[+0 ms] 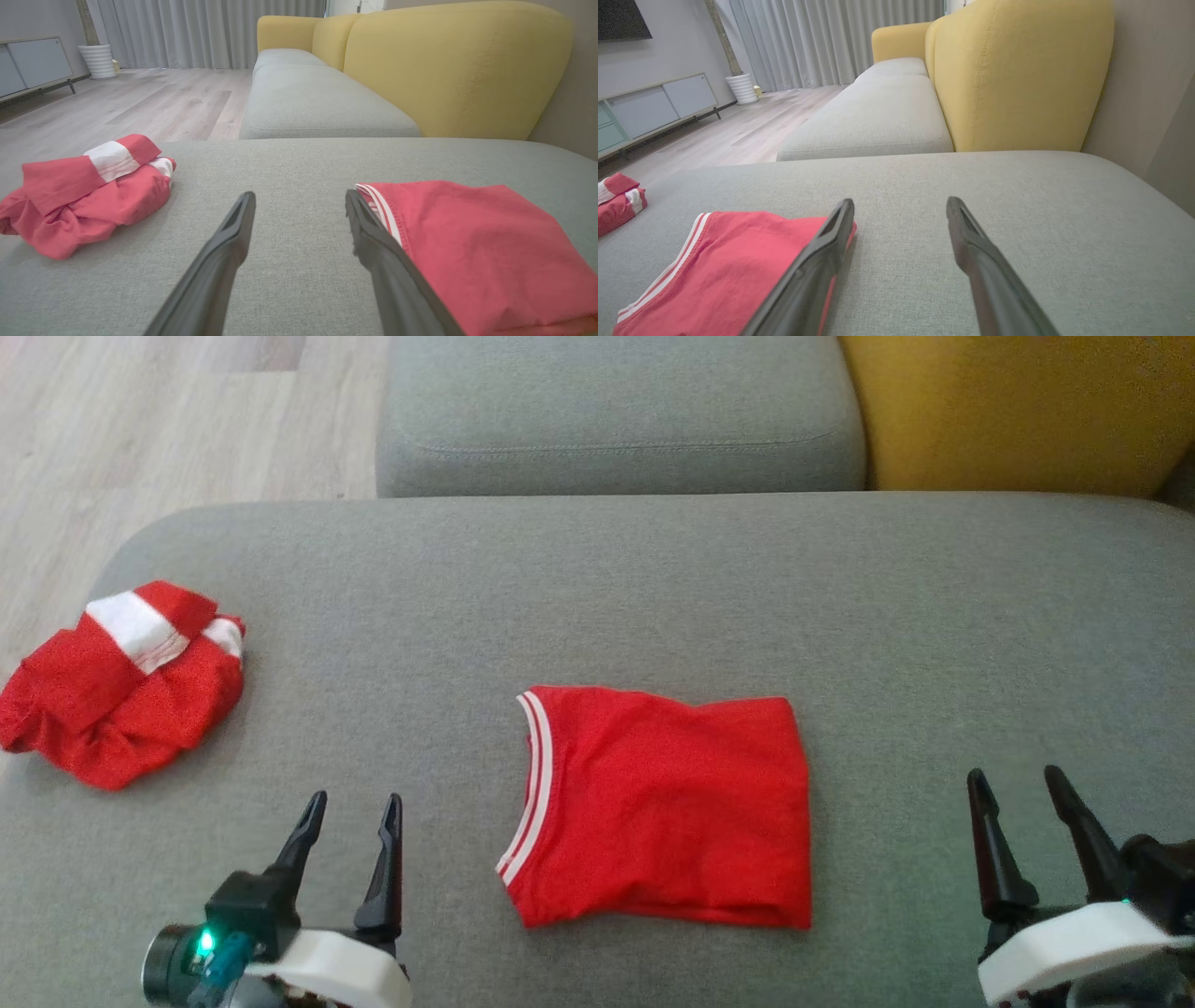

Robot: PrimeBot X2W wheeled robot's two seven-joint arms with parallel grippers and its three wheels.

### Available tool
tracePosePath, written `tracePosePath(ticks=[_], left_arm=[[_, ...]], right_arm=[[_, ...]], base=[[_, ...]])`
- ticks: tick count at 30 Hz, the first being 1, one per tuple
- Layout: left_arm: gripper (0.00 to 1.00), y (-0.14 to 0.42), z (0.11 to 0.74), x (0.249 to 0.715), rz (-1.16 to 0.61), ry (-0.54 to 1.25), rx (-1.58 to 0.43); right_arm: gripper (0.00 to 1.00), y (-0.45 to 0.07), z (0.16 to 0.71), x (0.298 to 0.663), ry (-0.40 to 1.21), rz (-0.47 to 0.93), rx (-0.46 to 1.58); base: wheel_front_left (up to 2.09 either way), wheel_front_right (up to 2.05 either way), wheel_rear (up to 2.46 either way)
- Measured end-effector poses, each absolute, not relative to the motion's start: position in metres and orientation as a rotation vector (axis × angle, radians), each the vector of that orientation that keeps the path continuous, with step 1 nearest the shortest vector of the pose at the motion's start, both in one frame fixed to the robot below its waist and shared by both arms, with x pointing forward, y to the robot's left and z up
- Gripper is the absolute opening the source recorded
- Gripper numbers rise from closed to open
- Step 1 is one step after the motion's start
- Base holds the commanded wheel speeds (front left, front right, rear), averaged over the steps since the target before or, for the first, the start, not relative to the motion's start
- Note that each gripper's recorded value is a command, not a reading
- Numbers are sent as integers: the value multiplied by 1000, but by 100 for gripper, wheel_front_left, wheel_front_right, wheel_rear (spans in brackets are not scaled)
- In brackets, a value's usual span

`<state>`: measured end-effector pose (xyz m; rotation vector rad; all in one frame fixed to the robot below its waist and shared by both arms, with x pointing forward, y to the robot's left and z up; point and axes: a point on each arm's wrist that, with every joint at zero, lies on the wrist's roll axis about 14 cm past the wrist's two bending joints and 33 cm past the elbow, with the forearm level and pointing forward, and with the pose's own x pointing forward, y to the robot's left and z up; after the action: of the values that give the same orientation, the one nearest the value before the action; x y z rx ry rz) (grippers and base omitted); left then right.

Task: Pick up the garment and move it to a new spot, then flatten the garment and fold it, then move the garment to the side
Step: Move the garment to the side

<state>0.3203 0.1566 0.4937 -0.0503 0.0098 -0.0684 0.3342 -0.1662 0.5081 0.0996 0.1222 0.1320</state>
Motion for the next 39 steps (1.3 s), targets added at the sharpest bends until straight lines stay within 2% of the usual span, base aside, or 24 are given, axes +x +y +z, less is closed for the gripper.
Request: tracePosePath(ticks=[9, 15, 24, 26, 27, 28, 39], left_arm=[[100, 172, 509, 326, -18, -41, -34], [100, 190, 528, 341, 37, -112, -6], [100, 206, 520, 340, 107, -87, -10], [100, 209, 517, 340, 120, -80, -11], [100, 209, 517, 341, 124, -80, -9], [100, 209, 518, 341, 127, -83, -9], [100, 201, 534, 353, 97, -139, 2]], right_arm=[[100, -142, 466, 343, 280, 202, 108], [100, -106, 426, 365, 429, 302, 110], [100, -75, 371, 361, 649, 393, 95], [33, -72, 363, 361, 683, 400, 92], [4, -71, 363, 363, 684, 402, 92], [0, -70, 363, 365, 682, 404, 93], [0, -75, 373, 368, 651, 400, 81]], base=[[0, 0, 0], [0, 0, 0], [0, 0, 0], [0, 0, 0], [0, 0, 0], [0, 0, 0], [0, 0, 0]])
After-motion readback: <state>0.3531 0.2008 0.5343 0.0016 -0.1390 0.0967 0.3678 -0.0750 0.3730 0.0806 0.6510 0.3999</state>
